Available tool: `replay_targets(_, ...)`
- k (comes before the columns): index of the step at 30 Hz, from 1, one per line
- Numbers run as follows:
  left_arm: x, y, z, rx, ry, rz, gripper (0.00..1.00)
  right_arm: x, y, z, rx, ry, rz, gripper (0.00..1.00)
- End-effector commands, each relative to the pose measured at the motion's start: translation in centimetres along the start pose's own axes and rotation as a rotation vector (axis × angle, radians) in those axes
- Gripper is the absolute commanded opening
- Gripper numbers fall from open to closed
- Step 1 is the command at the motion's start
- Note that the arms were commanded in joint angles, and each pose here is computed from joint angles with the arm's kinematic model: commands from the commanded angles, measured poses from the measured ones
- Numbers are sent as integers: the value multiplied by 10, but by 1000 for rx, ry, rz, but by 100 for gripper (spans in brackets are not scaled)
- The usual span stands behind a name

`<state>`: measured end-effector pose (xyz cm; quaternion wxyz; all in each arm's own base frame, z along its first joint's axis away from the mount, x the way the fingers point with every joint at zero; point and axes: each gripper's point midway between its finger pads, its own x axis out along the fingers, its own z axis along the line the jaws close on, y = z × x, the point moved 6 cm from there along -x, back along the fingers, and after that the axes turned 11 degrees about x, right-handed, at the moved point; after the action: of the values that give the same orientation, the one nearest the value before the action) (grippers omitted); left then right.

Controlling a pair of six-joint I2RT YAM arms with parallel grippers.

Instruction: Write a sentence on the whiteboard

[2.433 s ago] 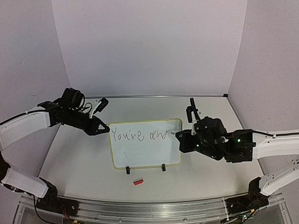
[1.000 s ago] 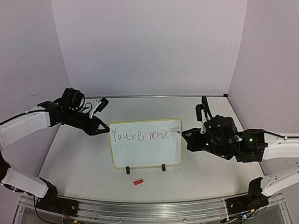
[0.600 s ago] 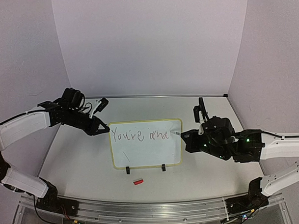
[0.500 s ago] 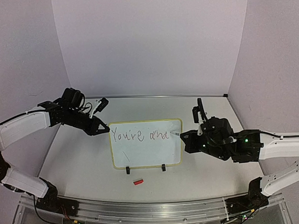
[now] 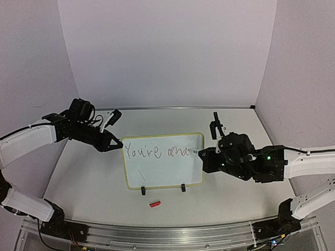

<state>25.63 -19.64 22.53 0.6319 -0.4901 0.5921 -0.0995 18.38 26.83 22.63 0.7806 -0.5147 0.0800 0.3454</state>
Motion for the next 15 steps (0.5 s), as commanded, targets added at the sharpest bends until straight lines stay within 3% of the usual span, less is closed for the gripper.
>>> replay_targets(1, 6, 9, 0, -6, 0, 63, 0, -2, -17, 8, 22, -7, -67, 0)
replay_targets(15, 7, 9, 0, -8, 5, 66, 0, -12, -13, -9, 48, 30, -63, 0)
